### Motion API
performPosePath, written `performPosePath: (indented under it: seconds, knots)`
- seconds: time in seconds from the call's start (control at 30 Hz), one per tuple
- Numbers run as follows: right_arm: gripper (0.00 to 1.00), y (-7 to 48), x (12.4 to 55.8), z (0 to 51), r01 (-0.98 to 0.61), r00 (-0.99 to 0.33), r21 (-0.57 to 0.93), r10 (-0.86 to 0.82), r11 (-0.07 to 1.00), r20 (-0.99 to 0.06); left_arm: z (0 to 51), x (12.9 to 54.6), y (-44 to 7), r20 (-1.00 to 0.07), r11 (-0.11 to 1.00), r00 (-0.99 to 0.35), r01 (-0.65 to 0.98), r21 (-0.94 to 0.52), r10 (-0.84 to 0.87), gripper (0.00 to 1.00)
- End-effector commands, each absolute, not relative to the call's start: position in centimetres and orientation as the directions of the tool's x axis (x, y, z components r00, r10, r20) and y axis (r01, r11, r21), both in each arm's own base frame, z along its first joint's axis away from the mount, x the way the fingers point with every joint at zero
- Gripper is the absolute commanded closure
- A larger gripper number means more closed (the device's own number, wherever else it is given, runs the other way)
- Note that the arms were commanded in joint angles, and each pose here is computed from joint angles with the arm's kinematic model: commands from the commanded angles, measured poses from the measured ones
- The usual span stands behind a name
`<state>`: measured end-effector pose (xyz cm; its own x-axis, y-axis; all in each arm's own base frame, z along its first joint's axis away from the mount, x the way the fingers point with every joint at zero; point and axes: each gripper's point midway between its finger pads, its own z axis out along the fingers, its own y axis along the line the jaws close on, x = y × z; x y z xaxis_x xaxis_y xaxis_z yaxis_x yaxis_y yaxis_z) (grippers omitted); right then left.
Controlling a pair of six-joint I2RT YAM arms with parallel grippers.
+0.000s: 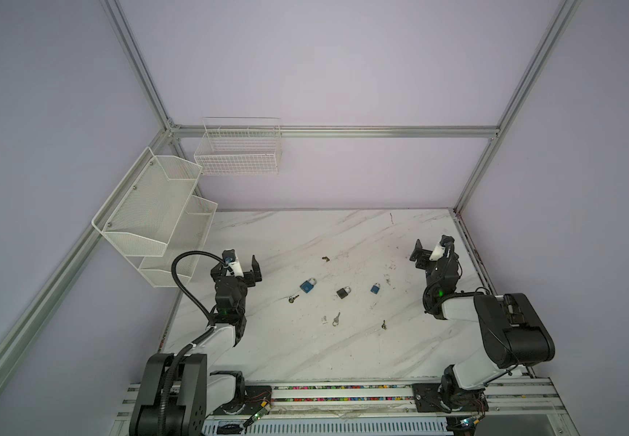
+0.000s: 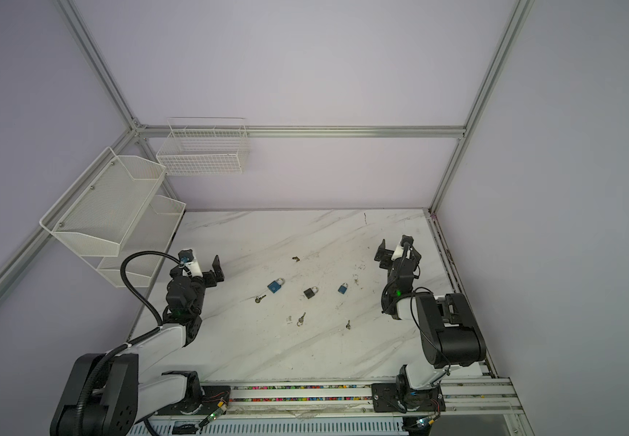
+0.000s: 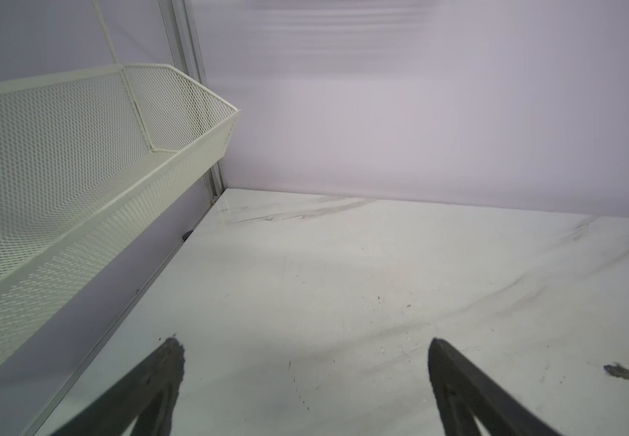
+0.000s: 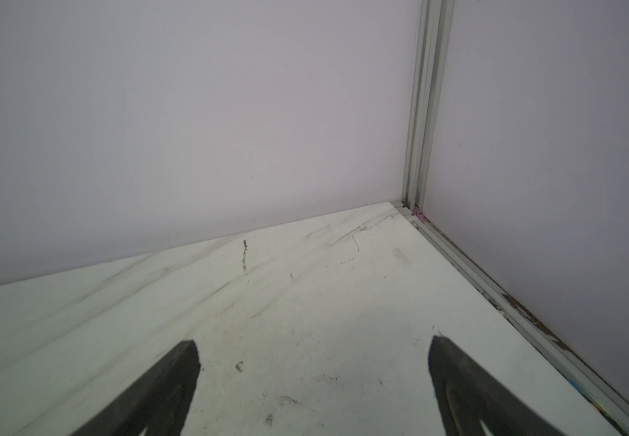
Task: Unlock with the key
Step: 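Move both grippers forward over the padlocks and keys on the table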
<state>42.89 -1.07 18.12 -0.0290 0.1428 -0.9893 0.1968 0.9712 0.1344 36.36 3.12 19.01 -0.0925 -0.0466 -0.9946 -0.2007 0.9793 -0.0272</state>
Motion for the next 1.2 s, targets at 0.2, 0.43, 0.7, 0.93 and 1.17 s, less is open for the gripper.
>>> performPosePath:
  seconds: [0.2,0.43,0.7,0.93,1.17]
  knots:
    - [0.02,-1.8,41.6,21.2,0.279,-0.027,0.467,0.493,0.839,-0.87,22.9,34.9,2.7,-0.918,0.905,-0.065,-0.209,-0.371,-0.391,0.0]
    - [0.02,0.8,40.1,20.3,0.202,-0.111,0.679,0.706,0.706,-0.7,21.9,33.4,3.4,-0.766,0.739,-0.029,-0.289,-0.608,-0.642,0.0]
    - [0.02,4.1,40.7,18.0,0.198,-0.376,0.631,0.652,0.75,-0.658,21.1,32.3,1.7,-0.734,0.743,-0.154,-0.261,-0.616,-0.662,0.0]
    - [0.03,6.9,39.6,17.7,0.172,-0.507,0.568,0.567,0.805,-0.649,22.1,31.3,-1.7,-0.703,0.744,-0.257,-0.116,-0.658,-0.663,0.0]
    - [0.03,10.4,37.3,17.0,0.128,-0.624,0.506,0.466,0.853,-0.627,21.9,30.6,-6.4,-0.677,0.735,-0.386,-0.005,-0.678,-0.627,0.0]
